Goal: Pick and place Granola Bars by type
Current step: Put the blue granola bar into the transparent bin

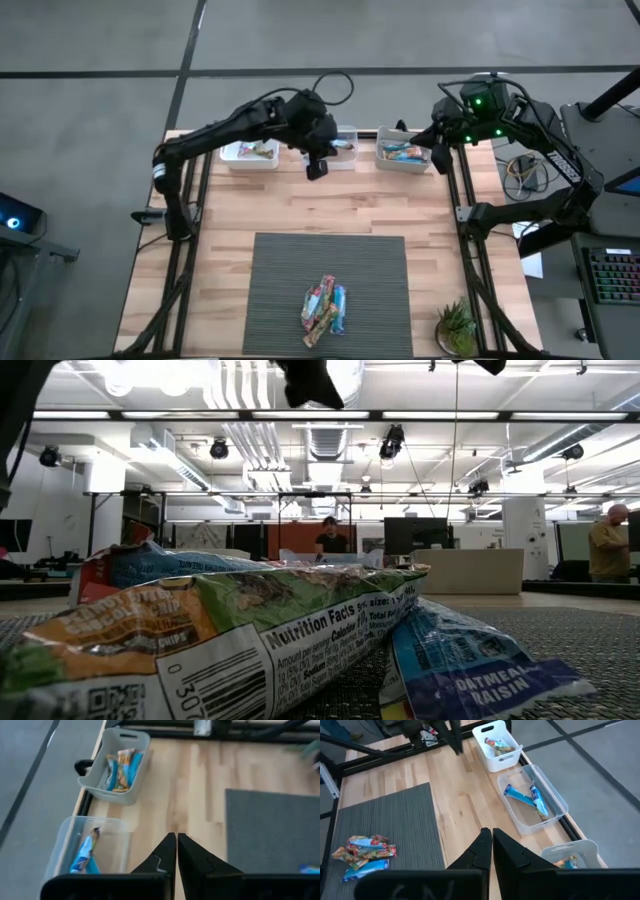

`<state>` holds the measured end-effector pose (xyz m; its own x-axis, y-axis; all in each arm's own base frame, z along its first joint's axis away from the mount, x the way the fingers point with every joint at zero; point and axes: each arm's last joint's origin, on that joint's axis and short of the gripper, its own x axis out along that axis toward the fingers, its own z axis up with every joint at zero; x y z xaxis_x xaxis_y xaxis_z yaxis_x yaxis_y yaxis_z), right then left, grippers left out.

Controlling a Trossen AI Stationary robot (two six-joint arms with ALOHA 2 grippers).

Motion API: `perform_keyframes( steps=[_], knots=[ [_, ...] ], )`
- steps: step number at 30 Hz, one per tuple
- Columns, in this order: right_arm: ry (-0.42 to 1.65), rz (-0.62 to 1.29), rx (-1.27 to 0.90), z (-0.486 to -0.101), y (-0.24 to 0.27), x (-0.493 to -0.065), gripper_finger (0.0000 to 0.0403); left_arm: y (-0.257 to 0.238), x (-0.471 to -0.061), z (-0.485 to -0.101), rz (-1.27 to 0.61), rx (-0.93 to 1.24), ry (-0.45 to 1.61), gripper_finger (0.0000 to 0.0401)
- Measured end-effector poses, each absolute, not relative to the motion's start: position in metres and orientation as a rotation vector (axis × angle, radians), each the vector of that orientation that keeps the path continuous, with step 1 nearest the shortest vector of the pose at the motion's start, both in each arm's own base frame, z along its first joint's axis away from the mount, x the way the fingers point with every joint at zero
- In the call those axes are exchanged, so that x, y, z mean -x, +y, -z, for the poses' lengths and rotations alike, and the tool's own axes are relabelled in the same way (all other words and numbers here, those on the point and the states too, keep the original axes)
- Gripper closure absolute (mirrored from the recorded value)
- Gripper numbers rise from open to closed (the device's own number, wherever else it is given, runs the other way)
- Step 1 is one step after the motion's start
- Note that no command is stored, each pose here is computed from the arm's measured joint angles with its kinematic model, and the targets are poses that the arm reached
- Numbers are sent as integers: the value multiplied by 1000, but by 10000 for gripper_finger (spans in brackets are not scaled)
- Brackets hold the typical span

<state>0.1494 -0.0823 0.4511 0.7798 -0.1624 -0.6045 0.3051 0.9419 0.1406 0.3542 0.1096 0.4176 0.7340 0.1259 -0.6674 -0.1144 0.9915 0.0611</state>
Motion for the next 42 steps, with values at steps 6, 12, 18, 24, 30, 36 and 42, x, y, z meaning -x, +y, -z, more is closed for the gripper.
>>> perform_keyframes(
  steps=[6, 12, 18, 24, 30, 36, 42],
  knots=[
    [624, 196, -223, -451, -79, -151, 394, 79, -337, -445, -84, 2, 638, 401],
    [620, 165, -216, -452, -75, -153, 394, 53, -315, -464, -42, 16, 550, 401],
    [615, 125, -200, -449, -70, -159, 394, 32, -295, -461, -17, 67, 468, 401],
    [587, 86, -185, -450, -64, -165, 394, 17, -271, -448, 18, 84, 401, 401],
    [526, 23, -170, -456, -53, -173, 394, 12, -247, -436, 9, 127, 371, 401],
    [469, -62, -160, -456, -38, -185, 394, 11, -231, -429, 11, 133, 308, 401],
    [451, -165, -129, -445, -20, -199, 394, 10, -224, -424, 11, 135, 316, 401]
  ],
)
